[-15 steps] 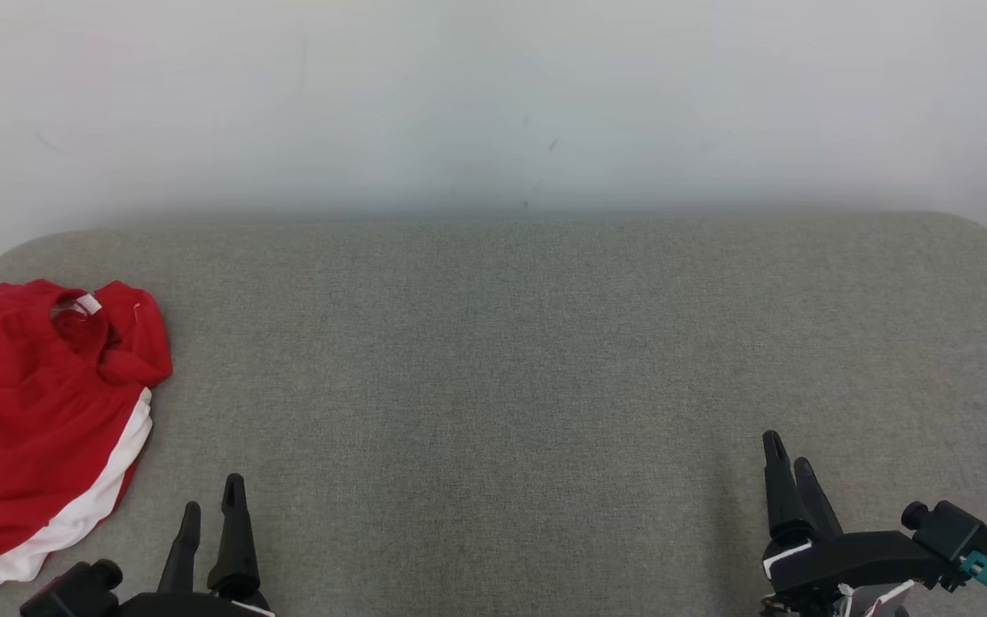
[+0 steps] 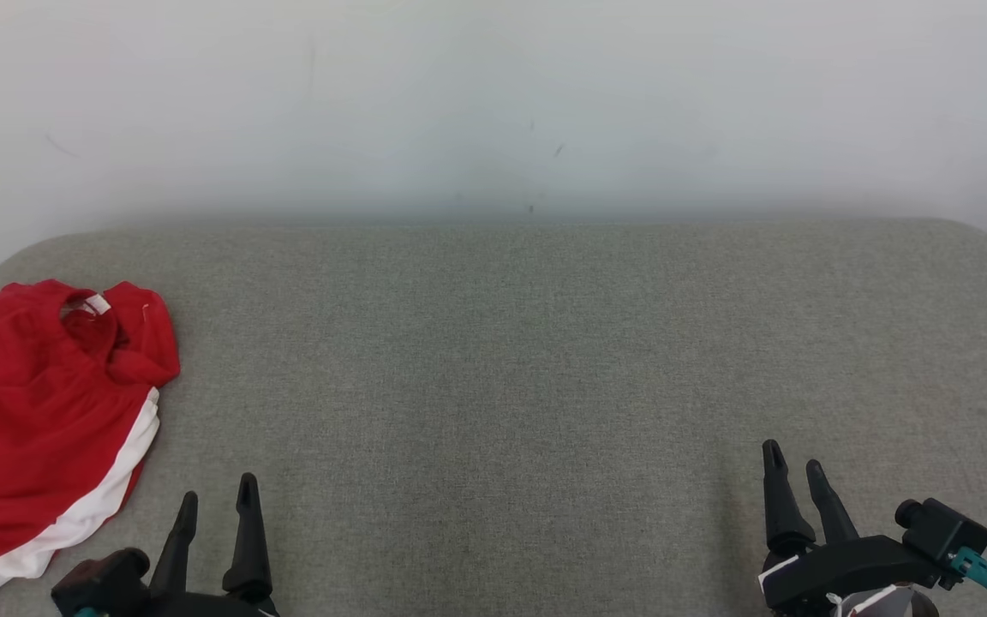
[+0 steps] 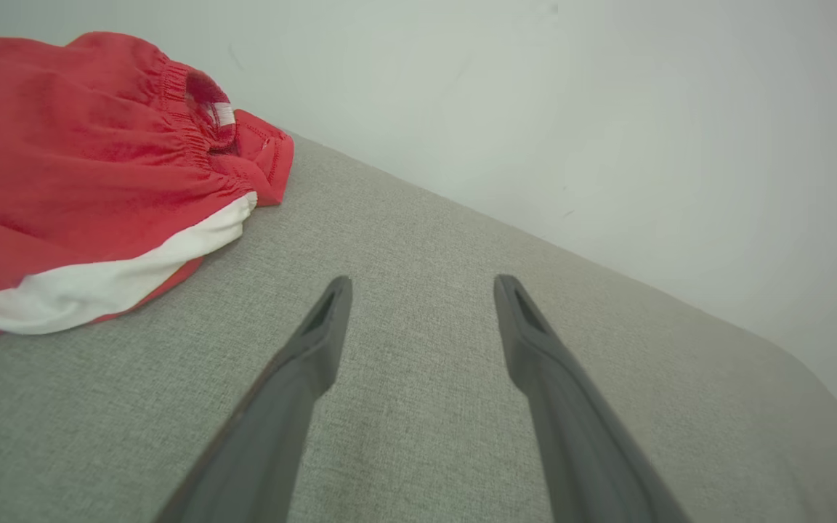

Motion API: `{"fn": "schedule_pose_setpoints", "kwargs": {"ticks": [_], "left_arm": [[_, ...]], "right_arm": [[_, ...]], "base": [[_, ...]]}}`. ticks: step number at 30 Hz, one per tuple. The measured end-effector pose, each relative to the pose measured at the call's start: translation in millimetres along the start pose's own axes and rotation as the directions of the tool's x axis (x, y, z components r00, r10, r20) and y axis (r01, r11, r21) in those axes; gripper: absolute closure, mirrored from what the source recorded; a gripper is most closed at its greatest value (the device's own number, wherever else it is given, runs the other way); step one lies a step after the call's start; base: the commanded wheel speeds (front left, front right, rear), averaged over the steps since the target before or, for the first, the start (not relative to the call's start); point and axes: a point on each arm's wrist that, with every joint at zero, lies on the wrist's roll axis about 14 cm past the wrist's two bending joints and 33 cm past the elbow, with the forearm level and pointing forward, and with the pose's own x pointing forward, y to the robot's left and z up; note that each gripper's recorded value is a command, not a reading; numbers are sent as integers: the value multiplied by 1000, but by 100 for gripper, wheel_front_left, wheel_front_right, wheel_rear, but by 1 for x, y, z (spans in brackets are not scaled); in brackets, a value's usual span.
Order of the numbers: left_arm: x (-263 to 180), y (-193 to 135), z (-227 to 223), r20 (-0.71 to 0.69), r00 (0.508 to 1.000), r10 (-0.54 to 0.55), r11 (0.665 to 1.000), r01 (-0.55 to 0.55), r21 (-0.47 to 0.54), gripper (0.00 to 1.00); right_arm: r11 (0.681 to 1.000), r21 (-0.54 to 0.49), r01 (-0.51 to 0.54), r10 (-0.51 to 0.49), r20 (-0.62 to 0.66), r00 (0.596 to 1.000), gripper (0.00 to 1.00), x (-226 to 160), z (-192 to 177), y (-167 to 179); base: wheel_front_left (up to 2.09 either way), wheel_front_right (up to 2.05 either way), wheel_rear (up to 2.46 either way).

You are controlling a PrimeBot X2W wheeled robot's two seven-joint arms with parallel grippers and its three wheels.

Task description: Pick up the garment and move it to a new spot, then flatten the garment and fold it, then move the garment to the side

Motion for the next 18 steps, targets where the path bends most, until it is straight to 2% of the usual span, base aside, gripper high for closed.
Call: {"fn": "schedule_pose_setpoints", "kwargs": {"ticks": [10, 18], "left_arm": [[1, -10, 0, 6, 999, -53, 988, 51, 145, 0], [1, -15, -2, 5, 997, -75, 969, 72, 235, 0]], "right_arm": [[992, -126, -5, 2, -22, 1000, 0, 0, -4, -3], [967, -251, -43, 35, -36, 999, 0, 1, -4, 5]], "base": [[0, 0, 0], [0, 0, 0]]}}
